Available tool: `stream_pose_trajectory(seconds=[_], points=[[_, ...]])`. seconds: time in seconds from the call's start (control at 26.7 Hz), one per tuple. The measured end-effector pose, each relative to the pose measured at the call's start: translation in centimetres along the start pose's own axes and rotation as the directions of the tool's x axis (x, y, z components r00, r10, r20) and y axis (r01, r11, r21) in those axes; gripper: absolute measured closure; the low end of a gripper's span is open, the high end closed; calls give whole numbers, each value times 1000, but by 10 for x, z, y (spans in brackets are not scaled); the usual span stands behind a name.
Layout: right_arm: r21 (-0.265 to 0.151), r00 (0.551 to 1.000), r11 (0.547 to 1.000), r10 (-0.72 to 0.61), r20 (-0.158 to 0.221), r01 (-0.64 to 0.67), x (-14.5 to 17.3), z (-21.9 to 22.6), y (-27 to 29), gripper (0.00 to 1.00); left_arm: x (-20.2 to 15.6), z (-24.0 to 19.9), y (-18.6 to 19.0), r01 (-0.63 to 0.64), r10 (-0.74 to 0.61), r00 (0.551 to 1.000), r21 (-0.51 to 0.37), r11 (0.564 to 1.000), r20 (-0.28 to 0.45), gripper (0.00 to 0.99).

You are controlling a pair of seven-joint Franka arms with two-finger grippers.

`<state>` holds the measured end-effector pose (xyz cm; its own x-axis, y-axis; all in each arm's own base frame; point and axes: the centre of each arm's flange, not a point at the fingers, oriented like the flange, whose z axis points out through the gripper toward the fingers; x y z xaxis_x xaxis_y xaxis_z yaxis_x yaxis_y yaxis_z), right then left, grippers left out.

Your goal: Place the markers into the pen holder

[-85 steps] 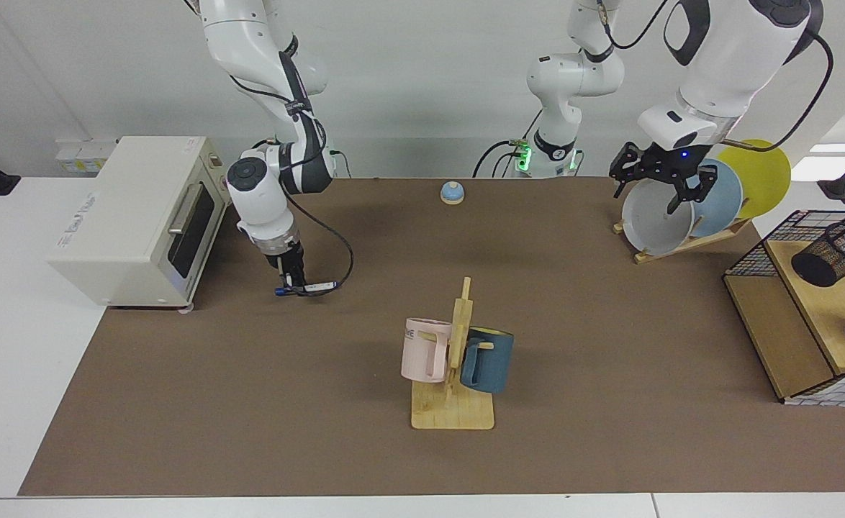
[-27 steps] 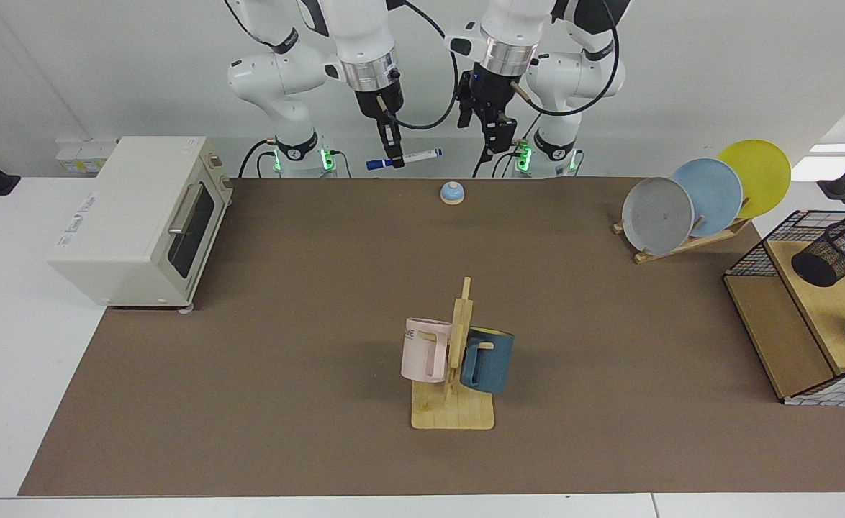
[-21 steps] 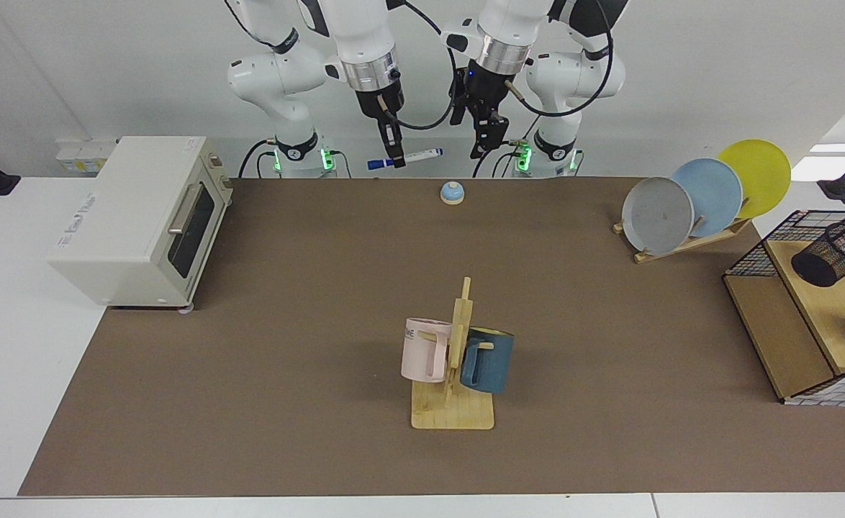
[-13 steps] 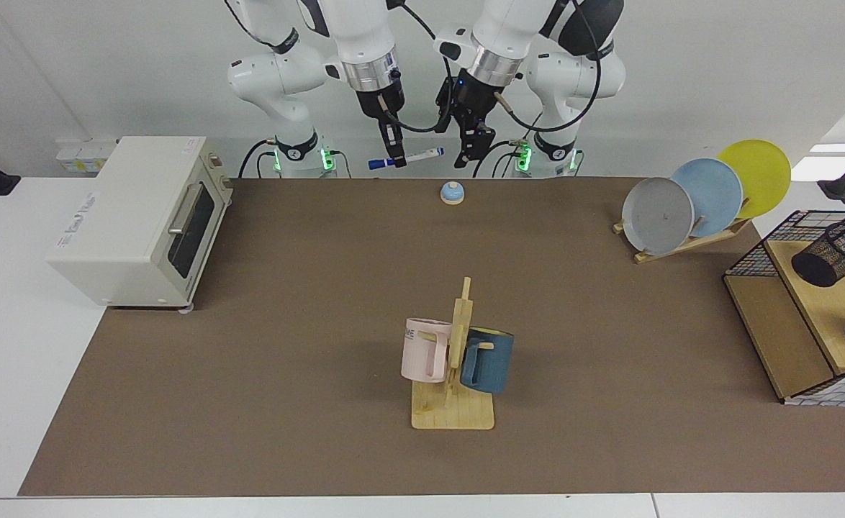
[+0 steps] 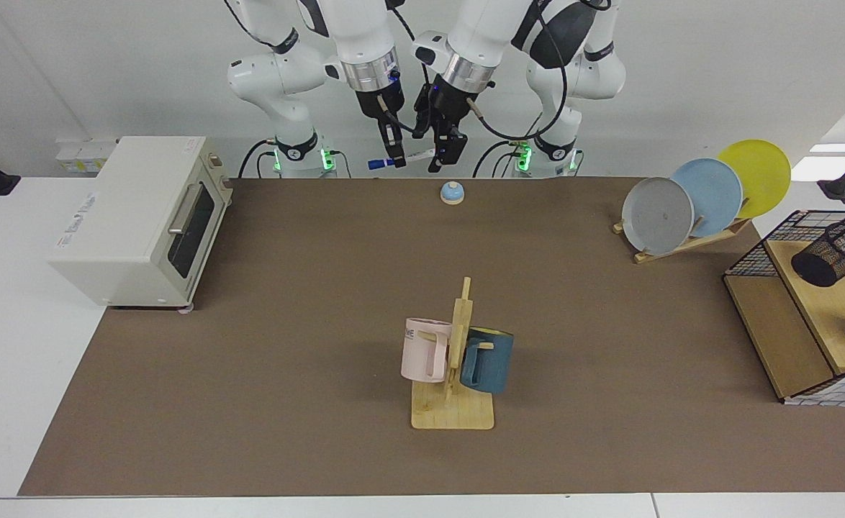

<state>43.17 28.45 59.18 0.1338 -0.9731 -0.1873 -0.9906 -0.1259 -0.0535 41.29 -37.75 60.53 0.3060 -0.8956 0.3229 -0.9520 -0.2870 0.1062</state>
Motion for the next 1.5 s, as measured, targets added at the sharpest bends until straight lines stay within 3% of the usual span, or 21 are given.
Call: stream_pose_trajectory(seconds=[0.41,0.45,0.52,0.56,0.64,0.67,0.75,1.08,1.23,1.31,1.5], points=[[-1,1000,1000,0,0,0,0,0,0,837,0,5,1,-9,9,1000,-2,1000,2,172],[-1,1000,1000,0,0,0,0,0,0,837,0,6,2,-10,10,1000,-3,1000,3,278],[-1,1000,1000,0,0,0,0,0,0,837,0,6,2,-11,11,1000,-3,1000,3,374],[-1,1000,1000,0,0,0,0,0,0,837,0,6,2,-12,12,1000,-3,1000,4,493],[-1,1000,1000,0,0,0,0,0,0,837,0,6,2,-13,13,1000,-4,1000,4,568],[4,1000,1000,1,2,-1,0,0,-1,837,0,7,3,-15,15,1000,-6,1000,5,678],[7,1000,1000,3,4,-3,1,2,-3,837,1,7,5,-24,24,1000,-6,1000,6,806],[9,1000,1000,2,6,-2,1,3,-5,806,0,8,4,-41,41,999,-9,999,9,811],[8,1000,1000,6,6,-6,3,3,-6,599,-2,8,1,-26,26,1000,-7,1000,9,811],[7,1000,1000,-14,5,14,3,3,-6,445,-3,8,-1,-22,22,1000,-7,1000,9,811],[-10,984,984,-178,-3,177,17,3,-9,172,-4,8,-2,-20,20,1000,1,1000,16,811]])
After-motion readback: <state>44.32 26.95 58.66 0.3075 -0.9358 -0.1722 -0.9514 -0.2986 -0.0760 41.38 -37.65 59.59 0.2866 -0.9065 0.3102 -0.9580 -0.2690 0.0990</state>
